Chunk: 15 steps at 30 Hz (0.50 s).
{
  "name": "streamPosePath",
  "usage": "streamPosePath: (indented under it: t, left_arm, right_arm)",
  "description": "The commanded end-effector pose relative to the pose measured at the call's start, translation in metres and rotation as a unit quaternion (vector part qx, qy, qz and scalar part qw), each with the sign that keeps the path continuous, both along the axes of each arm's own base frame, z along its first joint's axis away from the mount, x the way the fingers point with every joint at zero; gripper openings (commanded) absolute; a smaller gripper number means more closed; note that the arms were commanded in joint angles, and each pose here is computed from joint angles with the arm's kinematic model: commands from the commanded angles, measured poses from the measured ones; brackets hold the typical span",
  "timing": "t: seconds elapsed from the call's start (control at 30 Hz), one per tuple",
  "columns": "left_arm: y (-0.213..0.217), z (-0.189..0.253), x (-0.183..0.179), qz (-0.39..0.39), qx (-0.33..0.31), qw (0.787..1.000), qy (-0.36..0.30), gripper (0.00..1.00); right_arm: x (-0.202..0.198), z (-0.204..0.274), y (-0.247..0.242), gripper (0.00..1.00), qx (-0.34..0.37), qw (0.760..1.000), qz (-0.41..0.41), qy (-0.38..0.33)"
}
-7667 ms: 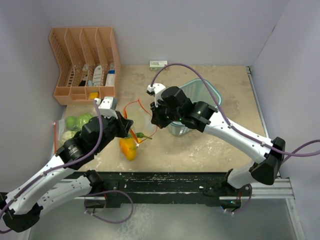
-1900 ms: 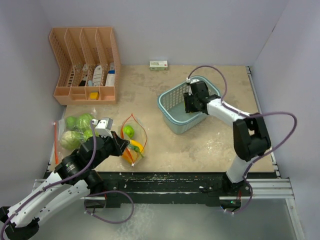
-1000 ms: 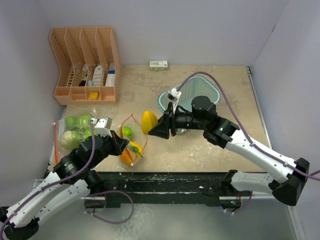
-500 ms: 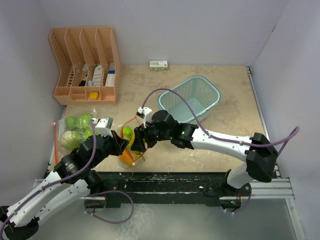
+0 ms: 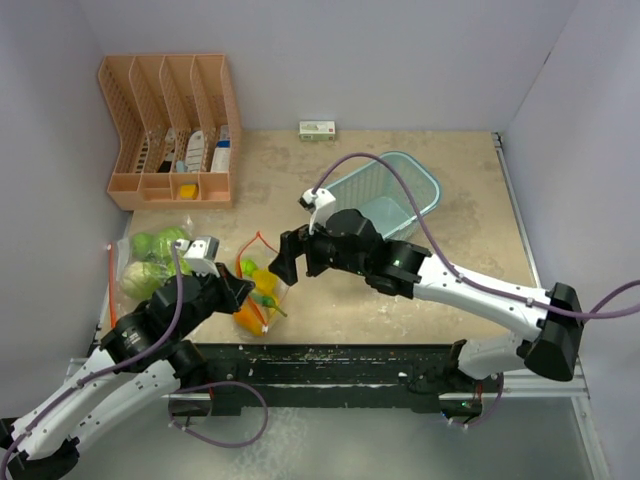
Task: Place the food in the zip-top bag and seal the zipper
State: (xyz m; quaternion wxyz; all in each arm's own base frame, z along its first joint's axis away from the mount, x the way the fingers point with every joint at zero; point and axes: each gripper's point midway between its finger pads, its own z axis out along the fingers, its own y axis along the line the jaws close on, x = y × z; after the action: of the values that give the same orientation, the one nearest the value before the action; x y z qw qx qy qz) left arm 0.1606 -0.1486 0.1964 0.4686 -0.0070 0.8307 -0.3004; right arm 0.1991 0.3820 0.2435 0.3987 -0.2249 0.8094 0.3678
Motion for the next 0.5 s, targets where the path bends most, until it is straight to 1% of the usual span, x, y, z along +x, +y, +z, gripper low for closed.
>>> streamPosePath:
  t: [0.0,0.13,0.27,0.47]
  left_arm:
    - [-0.003,0.029,0.003,0.005,-0.035,0.999,-0.023,0.0]
    - [-0.005,0.037,0.005,0.003,-0.037,0.999,-0.03,0.0]
    - [-0.007,0.04,0.007,0.003,-0.038,0.999,-0.031,0.0]
    - [-0.009,0.038,0.007,0.0,-0.041,0.999,-0.029,0.0]
  right_arm:
    - [0.002,0.009,-0.016,1.0,-0.022,0.999,-0.03,-0.001]
    - [-0.006,-0.023,-0.021,1.0,-0.064,0.997,-0.026,0.039]
    - [-0.016,-0.041,-0.013,0.91,-0.06,0.996,-0.004,0.065]
    - [-0.012,-0.045,-0.007,0.84,-0.048,0.997,-0.007,0.06]
